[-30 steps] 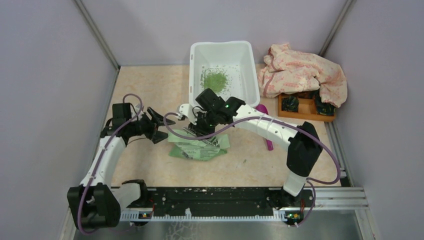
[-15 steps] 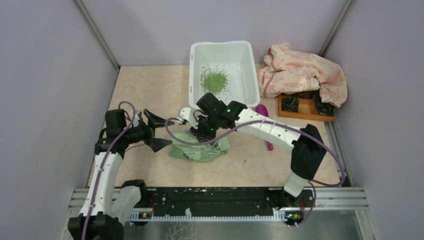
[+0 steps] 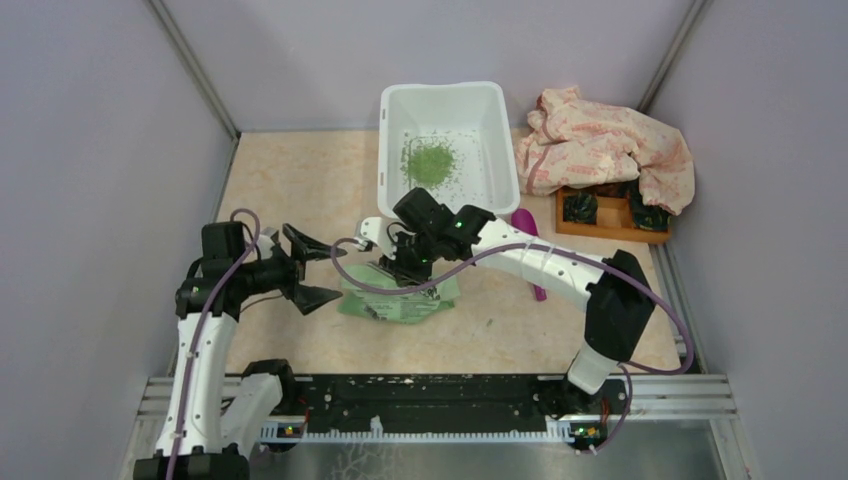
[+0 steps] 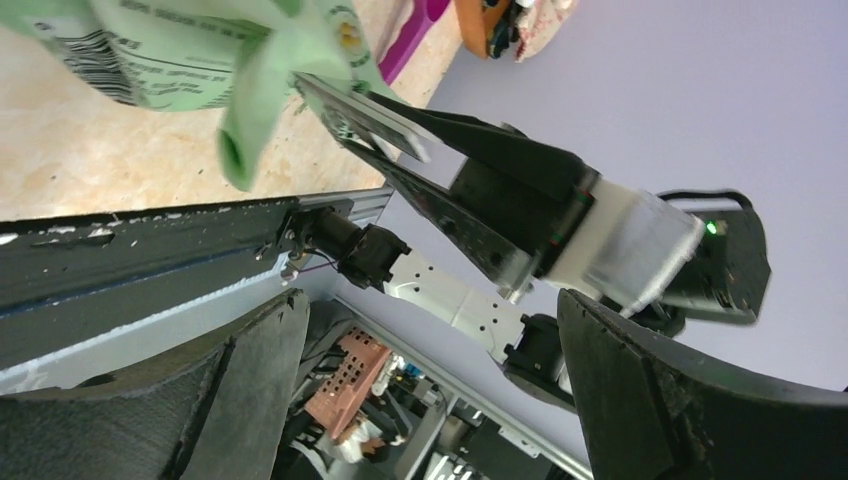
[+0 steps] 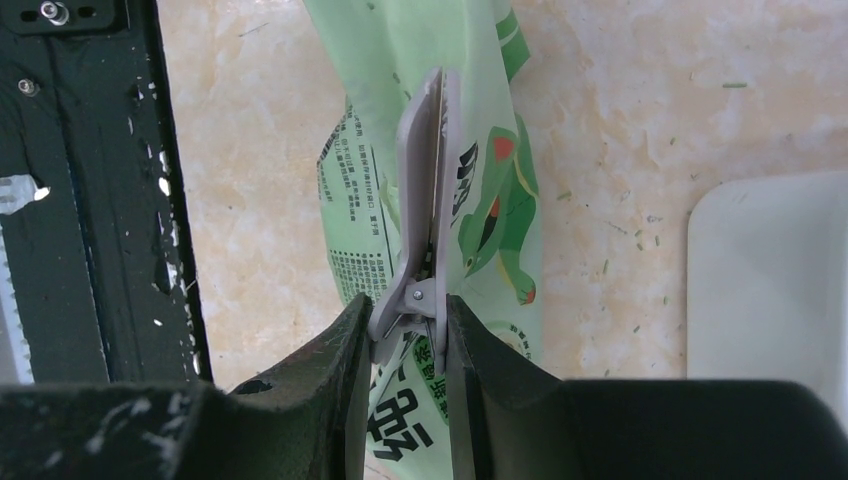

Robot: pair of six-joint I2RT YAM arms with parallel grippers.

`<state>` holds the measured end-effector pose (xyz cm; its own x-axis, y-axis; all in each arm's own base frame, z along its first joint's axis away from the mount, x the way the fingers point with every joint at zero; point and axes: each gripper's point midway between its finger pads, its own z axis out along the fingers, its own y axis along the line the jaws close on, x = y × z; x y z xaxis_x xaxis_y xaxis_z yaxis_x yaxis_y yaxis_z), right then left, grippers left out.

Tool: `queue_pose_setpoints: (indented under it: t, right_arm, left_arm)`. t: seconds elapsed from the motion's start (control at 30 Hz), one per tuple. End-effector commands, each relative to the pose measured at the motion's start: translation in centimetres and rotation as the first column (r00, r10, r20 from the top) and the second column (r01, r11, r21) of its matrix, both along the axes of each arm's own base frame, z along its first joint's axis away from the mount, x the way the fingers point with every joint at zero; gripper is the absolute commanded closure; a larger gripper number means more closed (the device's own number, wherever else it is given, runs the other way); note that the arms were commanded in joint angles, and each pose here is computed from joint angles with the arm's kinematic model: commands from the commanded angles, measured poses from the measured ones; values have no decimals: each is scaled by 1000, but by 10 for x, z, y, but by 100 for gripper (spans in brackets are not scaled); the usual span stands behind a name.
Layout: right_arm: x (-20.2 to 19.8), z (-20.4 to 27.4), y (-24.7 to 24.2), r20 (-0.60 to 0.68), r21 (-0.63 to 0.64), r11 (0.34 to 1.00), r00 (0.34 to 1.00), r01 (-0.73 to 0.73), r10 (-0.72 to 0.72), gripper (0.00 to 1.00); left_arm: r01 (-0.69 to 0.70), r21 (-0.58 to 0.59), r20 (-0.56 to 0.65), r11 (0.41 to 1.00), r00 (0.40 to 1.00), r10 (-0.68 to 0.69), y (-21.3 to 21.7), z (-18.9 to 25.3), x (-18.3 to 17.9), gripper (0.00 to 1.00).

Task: Fill the litter box with clean litter
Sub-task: Adjust the clamp at the cat litter bag.

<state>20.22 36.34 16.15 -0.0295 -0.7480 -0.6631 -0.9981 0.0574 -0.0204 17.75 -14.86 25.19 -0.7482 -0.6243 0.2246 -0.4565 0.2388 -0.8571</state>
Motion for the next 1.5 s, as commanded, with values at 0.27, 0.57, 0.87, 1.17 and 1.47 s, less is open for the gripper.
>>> queue_pose_setpoints:
  t: [0.27, 0.57, 0.87, 1.17, 1.47]
  right_arm:
    - [-18, 14, 9, -11, 32, 999, 999, -32, 33, 100]
    - [-18, 8, 9, -10, 26, 999, 999, -34, 34, 100]
    - [-17, 4, 9, -8, 22, 999, 999, -32, 32, 100]
    - [-17, 2, 7, -6, 16, 999, 999, -33, 33, 100]
    - [-17, 6, 8, -5, 22, 999, 1000, -30, 31, 100]
  left_arm:
    - [-57, -63, -186, 996, 982, 44, 0, -33, 31, 1]
    - [-92, -112, -221, 989, 973, 65, -2, -28, 42, 1]
    - [-87, -125, -222, 988, 973, 57, -5, -19, 44, 1]
    - [-103, -136, -190, 985, 979, 76, -6, 3, 35, 1]
    - [-134, -95, -242, 986, 964, 108, -2, -27, 42, 3]
